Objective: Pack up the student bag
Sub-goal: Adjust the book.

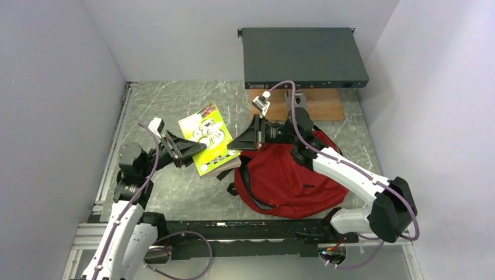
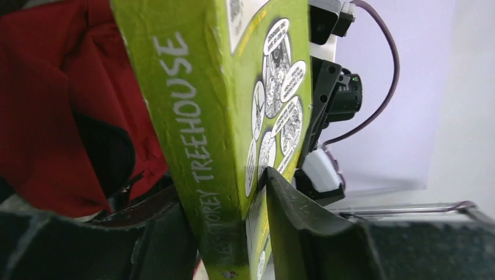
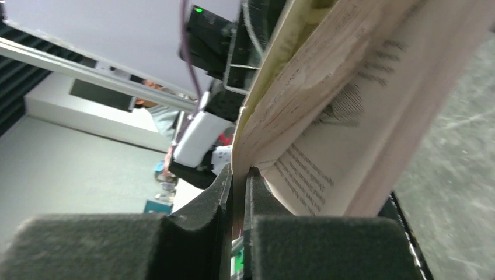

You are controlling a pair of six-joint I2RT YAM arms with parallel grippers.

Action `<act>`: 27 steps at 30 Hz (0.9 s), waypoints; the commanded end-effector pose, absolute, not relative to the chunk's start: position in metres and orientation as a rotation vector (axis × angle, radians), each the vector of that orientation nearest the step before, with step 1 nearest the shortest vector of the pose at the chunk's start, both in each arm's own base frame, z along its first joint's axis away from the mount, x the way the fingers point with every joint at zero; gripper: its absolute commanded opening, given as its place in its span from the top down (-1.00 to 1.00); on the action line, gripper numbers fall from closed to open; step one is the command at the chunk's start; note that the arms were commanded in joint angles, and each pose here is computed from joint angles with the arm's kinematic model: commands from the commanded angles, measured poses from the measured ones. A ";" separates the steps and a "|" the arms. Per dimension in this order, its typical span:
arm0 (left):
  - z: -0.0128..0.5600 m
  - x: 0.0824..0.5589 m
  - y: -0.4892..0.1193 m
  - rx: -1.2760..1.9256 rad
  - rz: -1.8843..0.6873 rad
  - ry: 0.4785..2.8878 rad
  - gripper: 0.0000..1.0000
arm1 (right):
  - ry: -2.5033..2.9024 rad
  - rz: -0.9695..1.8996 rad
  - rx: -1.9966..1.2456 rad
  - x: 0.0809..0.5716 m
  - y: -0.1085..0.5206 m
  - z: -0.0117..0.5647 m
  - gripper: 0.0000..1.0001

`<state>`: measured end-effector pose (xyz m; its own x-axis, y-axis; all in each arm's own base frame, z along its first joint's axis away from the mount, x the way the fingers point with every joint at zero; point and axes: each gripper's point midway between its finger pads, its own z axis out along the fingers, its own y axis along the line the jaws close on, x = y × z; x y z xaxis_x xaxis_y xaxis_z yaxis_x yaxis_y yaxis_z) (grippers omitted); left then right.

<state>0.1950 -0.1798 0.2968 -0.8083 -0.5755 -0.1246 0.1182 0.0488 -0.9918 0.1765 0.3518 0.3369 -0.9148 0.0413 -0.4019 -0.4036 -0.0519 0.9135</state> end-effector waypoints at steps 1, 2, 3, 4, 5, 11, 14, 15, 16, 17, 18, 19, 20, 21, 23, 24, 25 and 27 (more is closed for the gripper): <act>0.318 0.187 -0.178 -0.162 -1.600 1.794 0.20 | 2.001 1.832 -0.492 0.166 0.340 0.313 0.73; 0.313 0.187 -0.178 -0.152 -1.586 1.811 0.29 | 2.015 1.797 -0.502 0.167 0.338 0.308 0.62; 0.311 0.187 -0.178 -0.136 -1.580 1.818 0.36 | 2.033 1.760 -0.510 0.168 0.336 0.304 0.54; 0.310 0.187 -0.179 -0.110 -1.575 1.817 0.49 | 2.039 1.727 -0.526 0.168 0.335 0.302 0.46; 0.309 0.186 -0.179 -0.085 -1.572 1.818 0.60 | 2.067 1.691 -0.533 0.168 0.332 0.297 0.36; 0.306 0.184 -0.182 0.110 -1.491 1.832 0.91 | 2.182 1.341 -0.629 0.182 0.308 0.271 -0.34; 0.297 0.181 -0.182 0.258 -1.386 1.900 1.00 | 2.235 1.040 -0.694 0.195 0.280 0.262 -0.74; 0.294 0.179 -0.184 0.323 -1.364 1.919 1.00 | 2.206 0.977 -0.732 0.199 0.274 0.268 -0.84; 0.291 0.175 -0.188 0.381 -1.357 1.940 1.00 | 2.192 0.938 -0.752 0.201 0.270 0.272 -0.90; 0.291 0.169 -0.194 0.477 -1.355 1.935 1.00 | 2.175 0.917 -0.773 0.202 0.268 0.276 -0.94; 0.288 0.162 -0.201 0.553 -1.374 1.940 1.00 | 2.157 0.905 -0.791 0.203 0.268 0.281 -0.97; 0.286 0.156 -0.208 0.619 -1.386 1.950 1.00 | 2.139 0.904 -0.805 0.204 0.268 0.287 -0.98; 0.283 0.148 -0.215 0.696 -1.384 1.961 1.00 | 2.118 0.910 -0.822 0.203 0.269 0.293 -0.99; 0.280 0.141 -0.221 0.771 -1.372 1.976 1.00 | 2.102 0.920 -0.839 0.202 0.270 0.299 -0.99; 0.267 0.135 -0.231 0.884 -1.274 2.042 1.00 | 2.062 0.932 -0.863 0.199 0.270 0.314 -0.99; 0.262 0.129 -0.236 0.947 -1.246 2.068 1.00 | 2.039 0.937 -0.871 0.198 0.270 0.321 -0.99; 0.258 0.121 -0.241 1.014 -1.230 2.083 1.00 | 2.019 0.944 -0.882 0.196 0.270 0.326 -0.99; 0.255 0.112 -0.249 1.104 -1.235 2.080 1.00 | 1.993 0.990 -0.932 0.188 0.273 0.329 -0.99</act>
<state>0.1277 -0.2438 0.2564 -0.7098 0.2426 -0.6613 0.7011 0.3340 -0.6300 0.1987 0.2769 0.3077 -0.5749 -0.2532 -0.7780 -0.7610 0.5149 0.3948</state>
